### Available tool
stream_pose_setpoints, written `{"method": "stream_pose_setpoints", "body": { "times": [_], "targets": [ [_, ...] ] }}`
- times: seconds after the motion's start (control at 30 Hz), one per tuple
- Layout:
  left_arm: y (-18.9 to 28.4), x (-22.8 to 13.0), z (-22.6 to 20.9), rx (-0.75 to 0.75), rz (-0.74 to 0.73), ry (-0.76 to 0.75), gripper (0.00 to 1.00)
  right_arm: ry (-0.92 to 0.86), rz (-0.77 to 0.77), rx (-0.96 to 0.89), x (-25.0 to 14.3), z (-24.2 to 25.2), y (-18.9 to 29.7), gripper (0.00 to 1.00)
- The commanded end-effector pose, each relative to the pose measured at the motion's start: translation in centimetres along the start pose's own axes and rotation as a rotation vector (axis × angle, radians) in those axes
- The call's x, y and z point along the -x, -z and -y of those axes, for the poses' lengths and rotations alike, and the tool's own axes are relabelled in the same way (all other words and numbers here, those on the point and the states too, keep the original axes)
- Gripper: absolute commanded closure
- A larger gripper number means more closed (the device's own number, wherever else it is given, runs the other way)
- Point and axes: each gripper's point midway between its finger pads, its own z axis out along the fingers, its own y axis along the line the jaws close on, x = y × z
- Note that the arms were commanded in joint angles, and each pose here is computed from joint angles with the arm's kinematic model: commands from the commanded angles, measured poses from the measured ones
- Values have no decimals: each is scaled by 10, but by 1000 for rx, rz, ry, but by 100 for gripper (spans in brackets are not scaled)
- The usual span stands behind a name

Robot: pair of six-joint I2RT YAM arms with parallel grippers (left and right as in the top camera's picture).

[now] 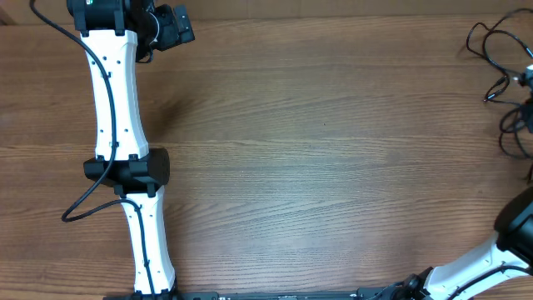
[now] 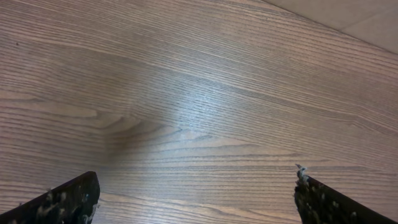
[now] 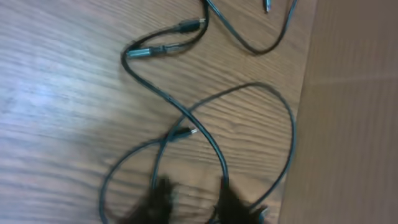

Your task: Untangle cables

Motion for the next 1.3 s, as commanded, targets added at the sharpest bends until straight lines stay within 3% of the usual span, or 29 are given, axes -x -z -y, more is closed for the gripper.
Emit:
{"method": "stream_pose_setpoints", "body": {
  "times": [0.0,0.07,0.2,0.77,0.83,0.87,0.9,1.0,1.03,1.27],
  "targets": [
    [22,3,8,-13,51,-11,0,-46,79,82,5,-14,-12,44],
    [22,3,8,-13,51,-11,0,-118,104,93,9,-14,-12,38],
    [22,3,8,-13,51,-11,0,-134,169,104,20,-14,-17,41],
    [22,3,8,-12,50,-11,0,-147,130,157,-3,-39,-84,41],
    [22,3,8,-13,51,-11,0,-147,129,159,-4,-40,-86,46],
    [22,3,8,-13,51,-11,0,-148,127,161,-5,-41,-89,60],
    [22,3,8,-13,51,-11,0,-148,128,161,-5,-41,-90,60],
    [22,3,8,-13,51,-11,0,-147,131,156,-4,-40,-91,48],
    [22,3,8,-12,50,-11,0,-144,137,146,-3,-38,-91,36],
    [22,3,9,-13,50,-11,0,83,76,38,-7,-20,-88,32]
  ]
}}
